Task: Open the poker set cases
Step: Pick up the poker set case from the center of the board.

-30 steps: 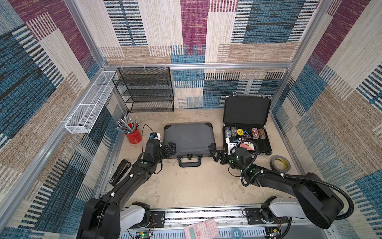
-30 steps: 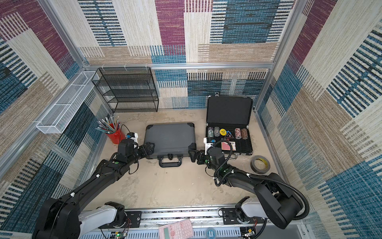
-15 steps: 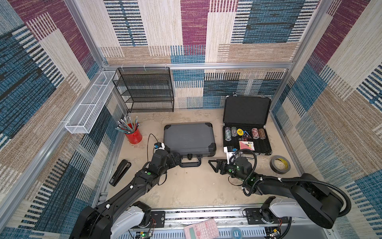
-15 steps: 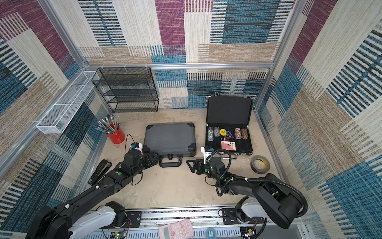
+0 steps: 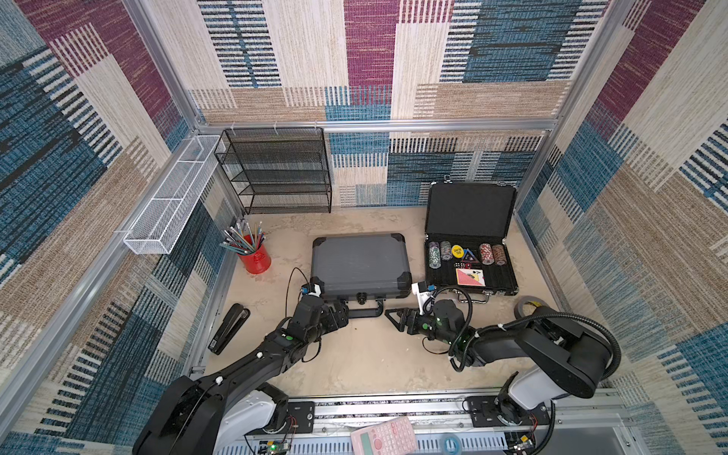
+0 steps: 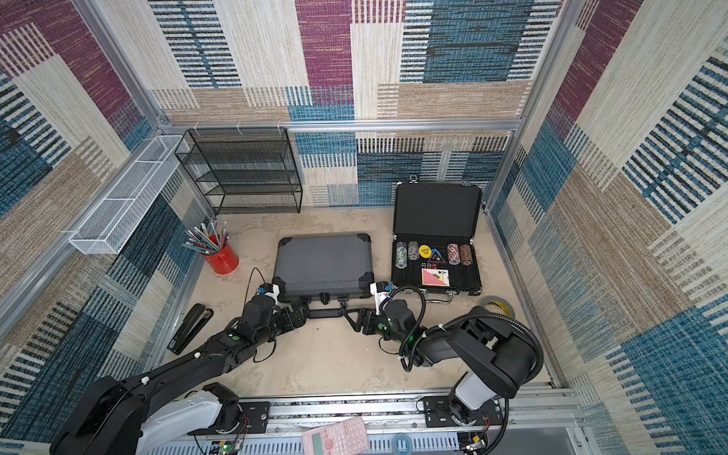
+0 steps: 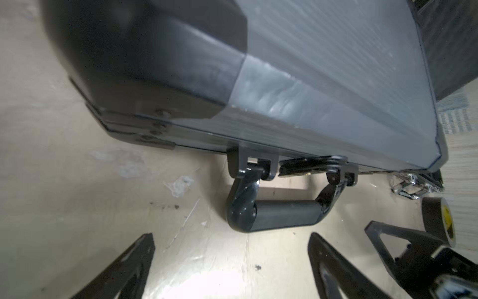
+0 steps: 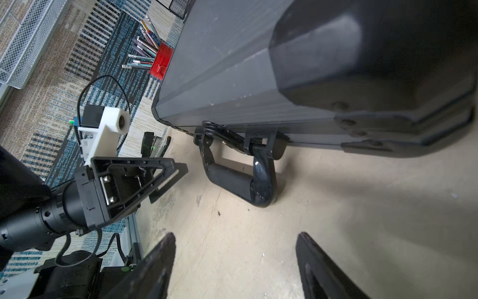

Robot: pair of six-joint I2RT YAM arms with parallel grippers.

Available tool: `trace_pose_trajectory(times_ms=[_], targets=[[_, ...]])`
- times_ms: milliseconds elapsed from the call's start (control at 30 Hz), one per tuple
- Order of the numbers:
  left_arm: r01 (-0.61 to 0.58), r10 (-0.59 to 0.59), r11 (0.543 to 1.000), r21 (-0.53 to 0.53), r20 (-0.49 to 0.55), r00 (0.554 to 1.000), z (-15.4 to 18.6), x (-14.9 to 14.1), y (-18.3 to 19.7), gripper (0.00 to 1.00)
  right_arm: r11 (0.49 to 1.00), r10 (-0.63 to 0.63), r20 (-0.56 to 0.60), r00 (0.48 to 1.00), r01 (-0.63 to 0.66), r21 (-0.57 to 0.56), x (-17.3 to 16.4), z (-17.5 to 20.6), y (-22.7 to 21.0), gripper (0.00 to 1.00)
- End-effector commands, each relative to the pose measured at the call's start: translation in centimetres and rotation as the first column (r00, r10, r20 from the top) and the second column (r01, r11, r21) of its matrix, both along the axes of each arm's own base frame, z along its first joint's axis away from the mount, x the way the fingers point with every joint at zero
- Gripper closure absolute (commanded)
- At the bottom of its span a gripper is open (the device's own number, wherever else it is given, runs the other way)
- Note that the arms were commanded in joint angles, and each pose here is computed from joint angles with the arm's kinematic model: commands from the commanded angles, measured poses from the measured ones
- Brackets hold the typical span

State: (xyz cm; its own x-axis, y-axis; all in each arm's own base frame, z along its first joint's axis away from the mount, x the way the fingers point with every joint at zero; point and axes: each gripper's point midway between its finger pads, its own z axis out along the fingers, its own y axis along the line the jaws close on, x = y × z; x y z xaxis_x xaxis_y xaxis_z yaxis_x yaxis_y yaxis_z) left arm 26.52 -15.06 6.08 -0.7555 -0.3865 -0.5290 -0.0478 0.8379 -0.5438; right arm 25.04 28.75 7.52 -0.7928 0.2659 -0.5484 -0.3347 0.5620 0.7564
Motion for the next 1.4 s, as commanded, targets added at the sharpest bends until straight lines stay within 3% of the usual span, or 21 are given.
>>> trace_pose_trajectory(times_ms=[0,800,1367], targets=[[0.019,-0.017,0.994,-0.104,0.027,0.999,0.9,0.4,-1.5,0.06,0.998,0.002,-0.005,1.000,-0.001,0.056,0.4,0.7,0.8,0.27],[0.108,-0.103,0.941,-0.321,0.034,0.994,0.0,0.7,-5.2,0.17,0.996,-0.011,-0.091,0.996,0.019,0.084,1.6,-1.5,2.4,0.31],[0.056,-0.057,0.904,-0.425,0.011,0.998,-0.7,0.7,-5.4,0.25,0.995,-0.028,-0.102,0.994,0.038,0.088,1.8,-1.6,2.4,0.31]])
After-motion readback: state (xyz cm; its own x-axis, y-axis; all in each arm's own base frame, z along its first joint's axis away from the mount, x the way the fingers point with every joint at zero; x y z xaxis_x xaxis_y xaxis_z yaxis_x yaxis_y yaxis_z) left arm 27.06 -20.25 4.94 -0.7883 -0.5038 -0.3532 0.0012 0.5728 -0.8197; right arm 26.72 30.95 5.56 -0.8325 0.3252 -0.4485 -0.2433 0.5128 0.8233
